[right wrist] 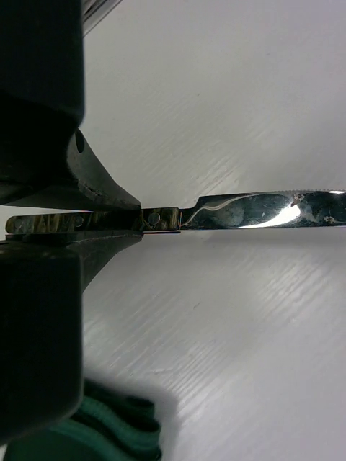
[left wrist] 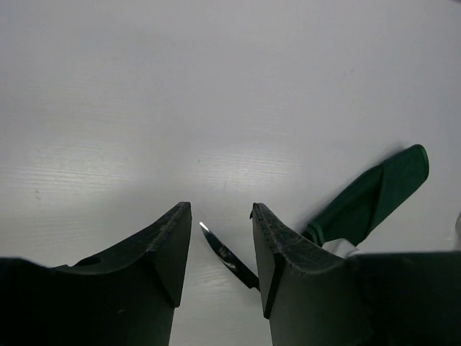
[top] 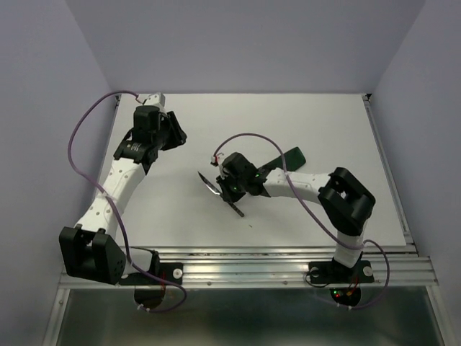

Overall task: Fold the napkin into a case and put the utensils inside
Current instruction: Move the knife to the center of the board.

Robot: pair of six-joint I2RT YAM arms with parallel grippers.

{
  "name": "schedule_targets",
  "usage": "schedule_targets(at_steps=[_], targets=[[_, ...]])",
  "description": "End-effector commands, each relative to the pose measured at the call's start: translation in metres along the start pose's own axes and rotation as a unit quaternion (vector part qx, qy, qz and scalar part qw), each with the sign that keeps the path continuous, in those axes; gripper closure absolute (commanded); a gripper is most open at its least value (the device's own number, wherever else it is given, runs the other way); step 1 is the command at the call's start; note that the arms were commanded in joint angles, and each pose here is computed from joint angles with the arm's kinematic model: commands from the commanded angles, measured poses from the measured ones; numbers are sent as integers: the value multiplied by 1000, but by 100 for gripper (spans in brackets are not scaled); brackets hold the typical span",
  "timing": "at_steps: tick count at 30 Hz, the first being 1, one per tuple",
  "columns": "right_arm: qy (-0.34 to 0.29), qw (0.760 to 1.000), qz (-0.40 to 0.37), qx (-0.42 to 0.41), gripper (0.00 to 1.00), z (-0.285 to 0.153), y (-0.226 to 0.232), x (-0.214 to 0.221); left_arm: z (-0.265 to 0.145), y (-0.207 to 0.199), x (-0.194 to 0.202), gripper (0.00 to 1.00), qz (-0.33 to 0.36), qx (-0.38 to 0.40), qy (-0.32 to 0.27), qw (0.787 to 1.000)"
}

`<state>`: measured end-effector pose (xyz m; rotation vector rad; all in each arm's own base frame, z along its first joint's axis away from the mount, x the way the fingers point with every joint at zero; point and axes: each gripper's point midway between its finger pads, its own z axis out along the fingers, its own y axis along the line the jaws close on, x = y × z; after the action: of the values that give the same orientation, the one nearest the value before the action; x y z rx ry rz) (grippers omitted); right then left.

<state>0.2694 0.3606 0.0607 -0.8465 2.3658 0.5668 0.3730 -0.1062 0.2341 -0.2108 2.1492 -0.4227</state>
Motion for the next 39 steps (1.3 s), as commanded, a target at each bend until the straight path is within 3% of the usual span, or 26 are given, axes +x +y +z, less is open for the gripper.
schedule_targets(at_steps=[1, 5, 7, 8, 12, 23, 31, 39], targets=[[-15, 998, -63, 8, 98, 8, 6, -19, -1, 3, 14, 50, 7, 7, 18, 1000], [-7, 996, -93, 6, 86, 18, 11, -13, 7, 6, 26, 50, 6, 7, 39, 999], [-5, 996, -93, 14, 74, 21, 7, -11, 12, 6, 32, 50, 5, 9, 48, 999], [-3, 995, -95, 15, 61, 21, 10, -8, 14, 5, 33, 50, 4, 12, 52, 999], [-23, 996, -83, 40, 46, 11, 2, -11, 21, 3, 40, 50, 1, 21, 64, 998], [-30, 997, 9, 64, 51, -25, 0, 29, 66, -23, 101, 52, 18, 57, 158, 986], [-19, 996, 42, 70, 50, -36, 13, 58, 95, -11, 152, 54, -23, 41, 203, 978], [-23, 983, 78, 165, 50, -30, -21, 73, 93, 8, 191, 55, -29, 5, 234, 972]])
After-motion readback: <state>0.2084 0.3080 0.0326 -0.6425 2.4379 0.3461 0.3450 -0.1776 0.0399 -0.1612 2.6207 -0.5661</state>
